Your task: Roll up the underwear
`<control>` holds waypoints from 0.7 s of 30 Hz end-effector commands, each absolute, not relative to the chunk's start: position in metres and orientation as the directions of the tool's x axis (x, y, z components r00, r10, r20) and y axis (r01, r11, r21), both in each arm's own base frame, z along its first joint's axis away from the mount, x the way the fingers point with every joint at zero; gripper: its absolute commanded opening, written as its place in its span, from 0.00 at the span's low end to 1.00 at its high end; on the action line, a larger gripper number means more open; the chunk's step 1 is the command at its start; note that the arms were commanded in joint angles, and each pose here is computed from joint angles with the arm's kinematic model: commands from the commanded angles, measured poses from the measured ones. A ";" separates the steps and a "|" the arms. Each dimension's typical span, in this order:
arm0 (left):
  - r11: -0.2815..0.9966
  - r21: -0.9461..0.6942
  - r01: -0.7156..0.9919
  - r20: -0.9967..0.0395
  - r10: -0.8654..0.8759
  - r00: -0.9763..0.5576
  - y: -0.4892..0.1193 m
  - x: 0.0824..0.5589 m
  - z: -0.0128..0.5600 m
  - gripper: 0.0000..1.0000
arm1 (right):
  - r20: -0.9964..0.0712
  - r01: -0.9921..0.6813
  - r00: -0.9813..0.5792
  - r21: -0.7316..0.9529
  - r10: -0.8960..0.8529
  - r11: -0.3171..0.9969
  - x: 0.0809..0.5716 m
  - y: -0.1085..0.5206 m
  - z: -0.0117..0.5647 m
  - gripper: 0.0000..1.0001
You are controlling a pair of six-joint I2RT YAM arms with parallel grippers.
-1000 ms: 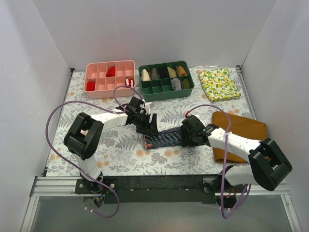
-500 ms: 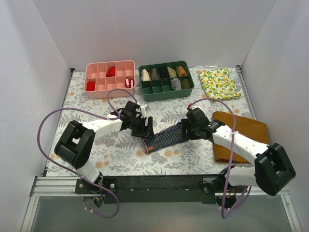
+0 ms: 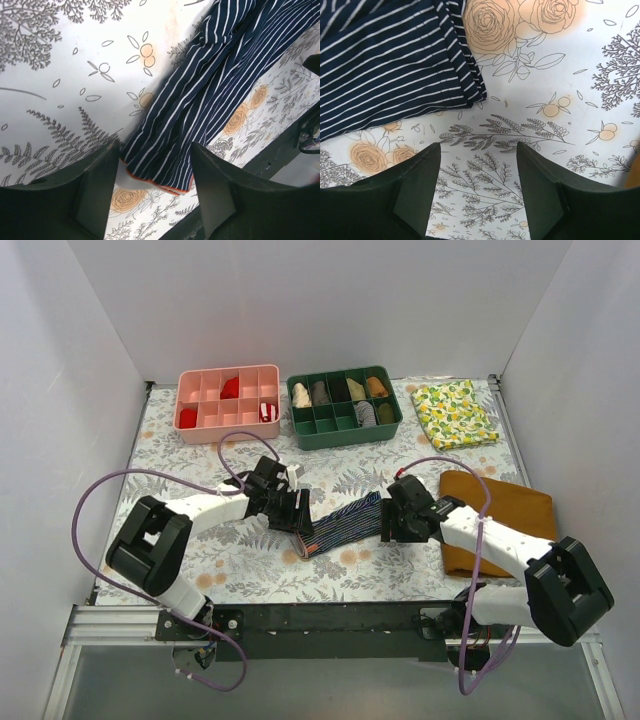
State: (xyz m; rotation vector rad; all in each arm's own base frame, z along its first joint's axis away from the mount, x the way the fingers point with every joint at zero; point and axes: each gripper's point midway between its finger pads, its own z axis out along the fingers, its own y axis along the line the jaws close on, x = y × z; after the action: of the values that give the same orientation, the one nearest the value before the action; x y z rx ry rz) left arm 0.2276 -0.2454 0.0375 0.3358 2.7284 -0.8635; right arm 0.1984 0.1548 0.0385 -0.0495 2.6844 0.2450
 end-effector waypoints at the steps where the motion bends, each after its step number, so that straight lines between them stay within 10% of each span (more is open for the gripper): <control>1: 0.795 -0.522 0.309 -0.361 0.123 -0.924 -0.241 0.225 0.052 0.55 | -0.434 -0.059 -0.901 0.177 0.024 0.982 0.206 0.161 0.035 0.70; 21: 0.812 -0.515 0.273 -0.400 0.053 -0.915 -0.227 0.216 0.071 0.62 | -0.473 -0.181 -0.874 0.111 -0.108 0.977 0.261 0.190 0.026 0.70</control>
State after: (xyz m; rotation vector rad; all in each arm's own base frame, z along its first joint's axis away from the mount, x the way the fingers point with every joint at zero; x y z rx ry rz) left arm 0.2076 -0.2294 0.0492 0.2600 2.7142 -0.8498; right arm 0.2461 0.1802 0.0219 -0.1422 2.6879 0.1688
